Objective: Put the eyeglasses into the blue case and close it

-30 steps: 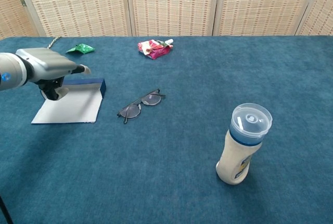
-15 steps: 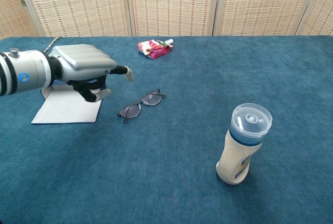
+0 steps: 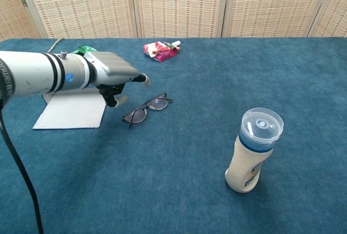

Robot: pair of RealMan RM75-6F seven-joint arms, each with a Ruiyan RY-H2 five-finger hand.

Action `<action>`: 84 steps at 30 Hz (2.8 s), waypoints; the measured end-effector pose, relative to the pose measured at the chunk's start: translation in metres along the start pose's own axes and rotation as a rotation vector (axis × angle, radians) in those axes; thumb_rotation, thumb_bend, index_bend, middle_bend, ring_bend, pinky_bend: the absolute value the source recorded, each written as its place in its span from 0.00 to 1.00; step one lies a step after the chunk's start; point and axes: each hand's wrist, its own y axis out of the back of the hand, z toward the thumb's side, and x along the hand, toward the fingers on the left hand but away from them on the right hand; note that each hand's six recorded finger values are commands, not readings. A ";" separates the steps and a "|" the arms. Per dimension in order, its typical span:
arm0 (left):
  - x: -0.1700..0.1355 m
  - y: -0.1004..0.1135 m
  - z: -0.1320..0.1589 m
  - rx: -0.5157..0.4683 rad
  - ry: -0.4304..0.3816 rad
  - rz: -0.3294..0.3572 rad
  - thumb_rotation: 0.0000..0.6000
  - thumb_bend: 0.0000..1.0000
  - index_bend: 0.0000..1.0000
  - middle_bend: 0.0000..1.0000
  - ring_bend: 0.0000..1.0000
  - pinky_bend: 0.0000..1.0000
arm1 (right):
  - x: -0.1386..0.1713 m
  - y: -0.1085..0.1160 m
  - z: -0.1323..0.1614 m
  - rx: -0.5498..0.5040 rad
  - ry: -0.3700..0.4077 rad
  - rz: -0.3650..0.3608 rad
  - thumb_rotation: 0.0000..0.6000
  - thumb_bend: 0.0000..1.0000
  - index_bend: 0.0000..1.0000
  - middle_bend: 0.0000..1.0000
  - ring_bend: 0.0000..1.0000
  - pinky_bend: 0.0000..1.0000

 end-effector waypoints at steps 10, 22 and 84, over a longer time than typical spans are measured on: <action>0.001 0.000 0.027 0.045 -0.058 -0.002 1.00 0.60 0.13 0.94 0.90 0.91 | 0.001 -0.001 -0.003 0.000 -0.010 0.001 1.00 0.35 0.33 0.62 0.59 0.35; 0.007 -0.013 0.019 0.059 -0.007 -0.068 1.00 0.60 0.16 0.94 0.90 0.90 | 0.004 0.001 -0.006 -0.002 -0.021 -0.006 1.00 0.35 0.33 0.62 0.59 0.35; -0.016 -0.055 -0.046 0.127 -0.139 0.242 1.00 0.38 0.41 0.92 0.87 0.87 | 0.008 0.005 -0.001 0.011 -0.019 -0.015 1.00 0.34 0.33 0.62 0.59 0.35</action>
